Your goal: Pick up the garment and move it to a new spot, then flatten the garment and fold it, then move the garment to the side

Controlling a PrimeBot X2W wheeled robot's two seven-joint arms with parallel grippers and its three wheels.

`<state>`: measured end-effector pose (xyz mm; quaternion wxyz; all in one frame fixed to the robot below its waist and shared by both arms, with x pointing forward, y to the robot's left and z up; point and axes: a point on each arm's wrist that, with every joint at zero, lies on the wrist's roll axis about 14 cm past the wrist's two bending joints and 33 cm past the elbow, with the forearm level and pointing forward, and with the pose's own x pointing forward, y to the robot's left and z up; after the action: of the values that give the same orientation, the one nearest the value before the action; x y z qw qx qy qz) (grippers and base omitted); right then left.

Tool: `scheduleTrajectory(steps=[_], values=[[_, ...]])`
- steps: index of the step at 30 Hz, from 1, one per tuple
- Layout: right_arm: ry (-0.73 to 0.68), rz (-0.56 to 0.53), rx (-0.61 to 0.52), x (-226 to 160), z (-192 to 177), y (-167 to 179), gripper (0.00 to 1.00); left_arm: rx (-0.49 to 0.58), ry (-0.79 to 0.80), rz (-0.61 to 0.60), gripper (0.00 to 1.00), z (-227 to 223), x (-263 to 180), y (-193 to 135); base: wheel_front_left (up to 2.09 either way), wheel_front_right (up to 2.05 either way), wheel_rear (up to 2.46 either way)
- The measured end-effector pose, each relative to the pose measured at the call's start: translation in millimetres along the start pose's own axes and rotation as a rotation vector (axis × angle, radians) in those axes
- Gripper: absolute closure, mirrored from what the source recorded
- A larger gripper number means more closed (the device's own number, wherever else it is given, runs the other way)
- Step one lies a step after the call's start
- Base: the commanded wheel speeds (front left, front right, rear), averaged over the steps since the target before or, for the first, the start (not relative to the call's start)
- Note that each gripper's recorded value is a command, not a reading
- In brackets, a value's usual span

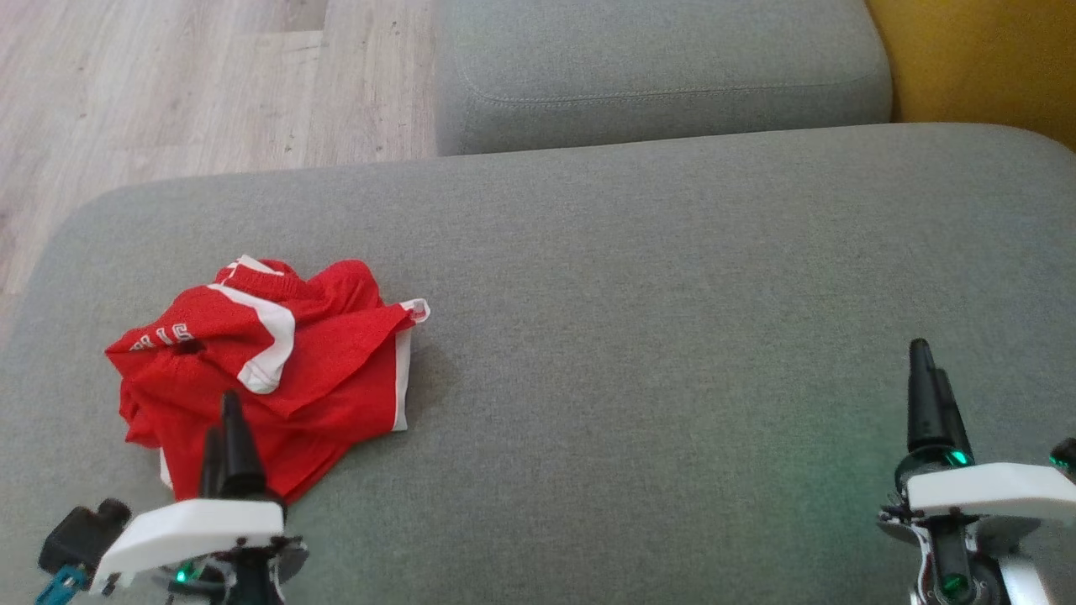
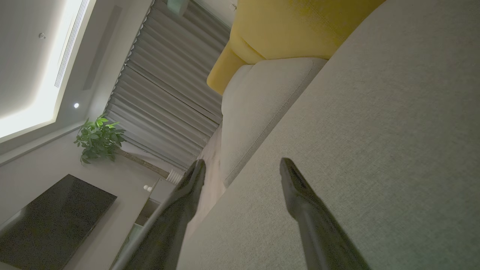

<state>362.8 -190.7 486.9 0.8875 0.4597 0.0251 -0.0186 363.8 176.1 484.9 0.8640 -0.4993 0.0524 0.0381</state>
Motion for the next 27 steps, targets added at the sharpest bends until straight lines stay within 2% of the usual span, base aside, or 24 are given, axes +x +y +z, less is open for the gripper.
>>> scheduleTrajectory(steps=[20, 27], values=[[-0.016, 0.066, -0.31, 0, -1, 19, 0.0, 0.348, 0.025, -0.105, 0.0, -22, 0, -30, 0.0, 0.0, 0.0], [-0.009, 0.091, -0.455, -1, -6, 24, 0.0, 0.535, 0.054, -0.17, 0.0, -38, -2, -43, 0.0, 0.0, 0.0]])
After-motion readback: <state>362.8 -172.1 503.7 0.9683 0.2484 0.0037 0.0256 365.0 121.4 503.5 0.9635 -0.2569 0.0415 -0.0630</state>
